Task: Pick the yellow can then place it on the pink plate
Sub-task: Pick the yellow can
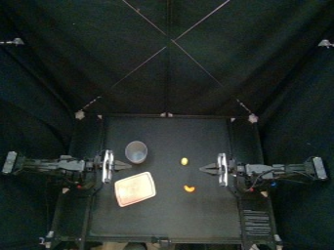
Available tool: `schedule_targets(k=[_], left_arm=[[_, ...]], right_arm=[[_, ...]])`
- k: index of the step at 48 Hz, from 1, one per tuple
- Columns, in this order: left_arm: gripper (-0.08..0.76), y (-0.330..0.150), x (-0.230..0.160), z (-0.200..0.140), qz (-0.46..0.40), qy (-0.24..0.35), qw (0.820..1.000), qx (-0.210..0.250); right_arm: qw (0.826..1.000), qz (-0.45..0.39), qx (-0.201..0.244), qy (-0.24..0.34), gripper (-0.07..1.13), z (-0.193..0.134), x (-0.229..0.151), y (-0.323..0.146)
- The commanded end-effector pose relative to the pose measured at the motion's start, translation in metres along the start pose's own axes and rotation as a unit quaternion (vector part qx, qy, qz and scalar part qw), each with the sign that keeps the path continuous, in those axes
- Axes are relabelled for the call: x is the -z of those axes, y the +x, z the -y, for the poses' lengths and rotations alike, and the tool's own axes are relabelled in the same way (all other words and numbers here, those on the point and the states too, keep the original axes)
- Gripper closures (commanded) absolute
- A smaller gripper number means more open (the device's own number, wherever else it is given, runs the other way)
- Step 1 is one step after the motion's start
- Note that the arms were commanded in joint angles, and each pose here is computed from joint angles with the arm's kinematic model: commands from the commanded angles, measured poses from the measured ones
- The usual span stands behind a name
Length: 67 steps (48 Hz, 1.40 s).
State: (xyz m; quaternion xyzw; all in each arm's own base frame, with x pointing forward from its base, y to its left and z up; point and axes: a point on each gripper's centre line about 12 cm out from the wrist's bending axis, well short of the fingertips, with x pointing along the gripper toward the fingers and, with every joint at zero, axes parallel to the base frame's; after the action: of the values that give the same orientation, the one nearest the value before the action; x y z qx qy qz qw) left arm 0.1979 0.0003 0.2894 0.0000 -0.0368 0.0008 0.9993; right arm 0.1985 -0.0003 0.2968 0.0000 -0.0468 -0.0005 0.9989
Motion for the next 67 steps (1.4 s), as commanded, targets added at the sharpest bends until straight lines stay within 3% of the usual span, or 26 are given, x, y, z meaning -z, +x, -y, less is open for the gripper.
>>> schedule_targets(k=[1, 13, 24, 32, 40, 46, 67], left_arm=[[0.696, 0.004, -0.004, -0.002, 0.003, -0.003, 1.000, -0.005], [0.701, 0.002, 0.007, -0.003, -0.012, -0.002, 1.000, -0.007], [0.700, 0.000, 0.013, -0.003, -0.018, -0.003, 1.000, -0.007], [0.700, 0.000, 0.013, -0.004, -0.017, -0.003, 1.000, -0.010], [0.700, 0.000, 0.014, -0.005, -0.018, -0.004, 1.000, -0.013], [0.700, 0.000, 0.014, -0.006, -0.018, -0.002, 1.000, -0.016], [0.700, -0.001, 0.017, -0.009, -0.021, -0.002, 0.999, -0.024]], right_arm=[[1.000, -0.021, 0.015, -0.003, 0.97, 0.006, 0.009, 0.006], [0.992, -0.105, 0.071, 0.002, 0.97, 0.033, 0.048, 0.026], [0.982, -0.160, 0.096, 0.010, 0.93, 0.048, 0.074, 0.040], [0.982, -0.161, 0.101, 0.011, 0.65, 0.051, 0.077, 0.046], [0.983, -0.141, 0.115, 0.023, 0.23, 0.056, 0.074, 0.048], [0.980, -0.146, 0.131, 0.038, 0.06, 0.062, 0.077, 0.047], [0.951, -0.245, 0.179, 0.056, 0.05, 0.096, 0.134, 0.065]])
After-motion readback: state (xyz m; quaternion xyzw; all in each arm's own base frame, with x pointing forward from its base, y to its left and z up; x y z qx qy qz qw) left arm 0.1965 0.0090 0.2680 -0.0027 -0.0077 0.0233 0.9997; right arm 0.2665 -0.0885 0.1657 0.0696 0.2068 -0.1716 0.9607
